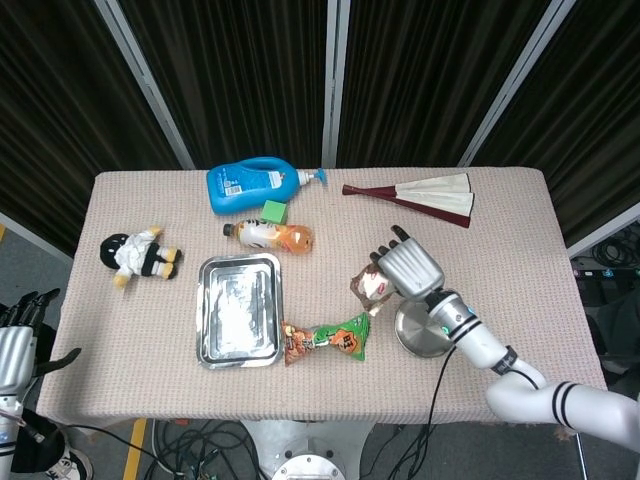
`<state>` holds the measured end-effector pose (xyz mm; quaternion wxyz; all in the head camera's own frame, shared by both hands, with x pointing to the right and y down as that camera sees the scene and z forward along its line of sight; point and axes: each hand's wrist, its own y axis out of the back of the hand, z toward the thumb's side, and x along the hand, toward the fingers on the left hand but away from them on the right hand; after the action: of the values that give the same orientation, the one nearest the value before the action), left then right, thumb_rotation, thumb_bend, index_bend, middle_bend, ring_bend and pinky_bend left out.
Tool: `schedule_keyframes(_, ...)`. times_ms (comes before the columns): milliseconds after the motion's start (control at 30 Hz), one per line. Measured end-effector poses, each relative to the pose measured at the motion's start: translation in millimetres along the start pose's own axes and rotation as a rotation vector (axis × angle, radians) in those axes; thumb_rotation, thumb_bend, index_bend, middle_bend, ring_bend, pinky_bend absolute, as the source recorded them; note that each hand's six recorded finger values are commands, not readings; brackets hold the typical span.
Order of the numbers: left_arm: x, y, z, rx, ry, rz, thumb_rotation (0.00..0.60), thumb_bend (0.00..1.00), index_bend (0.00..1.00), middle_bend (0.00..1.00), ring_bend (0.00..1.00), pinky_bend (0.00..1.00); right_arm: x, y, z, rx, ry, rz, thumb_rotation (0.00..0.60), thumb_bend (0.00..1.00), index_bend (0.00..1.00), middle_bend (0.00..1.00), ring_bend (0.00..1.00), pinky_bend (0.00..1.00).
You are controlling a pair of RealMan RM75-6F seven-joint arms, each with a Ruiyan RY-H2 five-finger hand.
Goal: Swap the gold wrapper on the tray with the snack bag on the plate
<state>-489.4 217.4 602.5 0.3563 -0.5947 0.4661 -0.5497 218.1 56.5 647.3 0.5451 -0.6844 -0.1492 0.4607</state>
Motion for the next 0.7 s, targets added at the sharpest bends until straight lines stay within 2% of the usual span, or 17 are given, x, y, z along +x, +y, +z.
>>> schedule_keyframes(100, -2, 1, 3, -0.002, -0.011, 0.001, 0.600, 0.06, 0.15, 0.20, 0.11, 0.22, 35, -6, -9, -0.008, -0.026, 0.059, 0.600, 0.15, 0.72, 0.65, 0.53, 0.17)
schedule_keyframes(233, -1, 2, 6, -0.001, -0.022, 0.001, 0.600, 0.06, 0.15, 0.20, 0.11, 0.22, 73, -30, -14, -0.028, -0.066, 0.136, 0.600, 0.15, 0.72, 0.65, 0.52, 0.17)
schedule_keyframes(333, 1, 3, 8, 0.001, -0.029, 0.001, 0.600, 0.06, 0.15, 0.20, 0.11, 0.22, 83, -43, -14, -0.042, -0.079, 0.161, 0.600, 0.14, 0.71, 0.63, 0.52, 0.17)
schedule_keyframes(467, 1, 2, 11, 0.004, -0.033, -0.002, 0.600, 0.06, 0.15, 0.20, 0.11, 0.22, 84, -57, -13, -0.058, -0.084, 0.178, 0.600, 0.13, 0.65, 0.59, 0.48, 0.17)
schedule_keyframes(533, 0, 2, 12, 0.004, -0.035, -0.006, 0.600, 0.06, 0.15, 0.20, 0.11, 0.22, 83, -63, -12, -0.061, -0.082, 0.186, 0.600, 0.10, 0.60, 0.58, 0.44, 0.15)
schedule_keyframes(600, 0, 1, 13, 0.005, -0.036, -0.011, 0.600, 0.06, 0.15, 0.20, 0.11, 0.22, 82, -69, -10, -0.062, -0.077, 0.200, 0.600, 0.07, 0.49, 0.51, 0.35, 0.13)
schedule_keyframes(700, -1, 0, 13, 0.008, -0.038, -0.015, 0.600, 0.06, 0.15, 0.20, 0.11, 0.22, 81, -77, -9, -0.065, -0.078, 0.233, 0.600, 0.01, 0.27, 0.34, 0.15, 0.07)
